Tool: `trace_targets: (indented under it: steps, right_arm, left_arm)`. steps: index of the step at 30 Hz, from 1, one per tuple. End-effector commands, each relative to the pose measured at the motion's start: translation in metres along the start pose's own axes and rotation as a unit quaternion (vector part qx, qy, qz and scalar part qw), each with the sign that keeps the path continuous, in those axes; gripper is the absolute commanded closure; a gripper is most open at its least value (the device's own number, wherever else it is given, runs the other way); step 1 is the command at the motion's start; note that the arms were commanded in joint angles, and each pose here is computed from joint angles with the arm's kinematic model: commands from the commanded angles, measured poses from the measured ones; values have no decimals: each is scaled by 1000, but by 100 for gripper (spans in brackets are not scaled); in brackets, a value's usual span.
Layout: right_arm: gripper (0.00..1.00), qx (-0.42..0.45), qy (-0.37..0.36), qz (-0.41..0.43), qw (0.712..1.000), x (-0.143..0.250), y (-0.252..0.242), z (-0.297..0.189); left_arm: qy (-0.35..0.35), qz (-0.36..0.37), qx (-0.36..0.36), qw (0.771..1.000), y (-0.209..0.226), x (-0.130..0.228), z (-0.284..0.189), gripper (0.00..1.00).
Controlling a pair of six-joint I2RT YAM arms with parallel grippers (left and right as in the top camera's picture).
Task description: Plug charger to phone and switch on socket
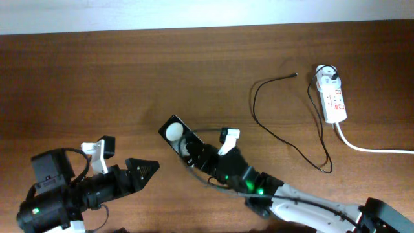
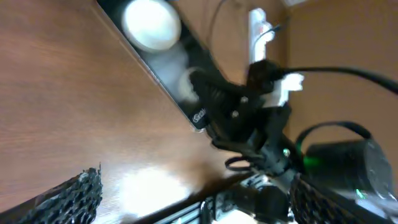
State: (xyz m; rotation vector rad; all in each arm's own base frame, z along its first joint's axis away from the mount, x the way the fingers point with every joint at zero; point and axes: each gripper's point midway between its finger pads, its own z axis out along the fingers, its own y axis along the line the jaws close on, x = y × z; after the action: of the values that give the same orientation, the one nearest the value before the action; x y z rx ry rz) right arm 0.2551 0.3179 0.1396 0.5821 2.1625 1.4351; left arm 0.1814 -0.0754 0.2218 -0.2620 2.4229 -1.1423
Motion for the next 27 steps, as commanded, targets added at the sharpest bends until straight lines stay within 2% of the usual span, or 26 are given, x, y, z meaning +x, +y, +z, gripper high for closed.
trace_targets:
  steps: [1, 4, 8, 11, 13, 14, 17, 23, 24, 27]
  right_arm:
    - [96, -36, 97, 101, 990, 13, 23, -8]
    - [96, -37, 127, 129, 983, 21, 26, -10]
    - [96, -88, 167, 126, 974, 31, 52, -17]
    - [96, -87, 169, 126, 974, 32, 52, -17]
    - [96, -87, 173, 131, 972, 33, 52, -18]
    - [96, -84, 176, 146, 970, 34, 52, -18]
    - [96, -83, 177, 152, 969, 36, 53, -18]
    - [96, -84, 184, 161, 966, 39, 54, -19]
    - [96, -84, 184, 161, 966, 39, 54, -19]
    - [96, -84, 184, 161, 966, 39, 54, -19]
  left_arm:
    - [4, -45, 47, 998, -3, 5, 8, 1]
    - [15, -152, 46, 987, 14, 11, 20, 1]
    - [11, -246, 46, 968, 37, 12, 37, 1]
    - [-14, -275, 52, 960, 40, -4, 38, 0]
    - [-32, -296, 50, 953, 42, -15, 38, 5]
    - [-36, -305, 51, 950, 43, -18, 38, 9]
    - [-43, -304, 39, 951, 47, -20, 38, 9]
    - [-53, -318, 22, 946, 53, -23, 39, 16]
    - [-61, -298, 23, 952, 51, -29, 40, 21]
    - [-55, -278, 40, 958, 35, -36, 49, 21]
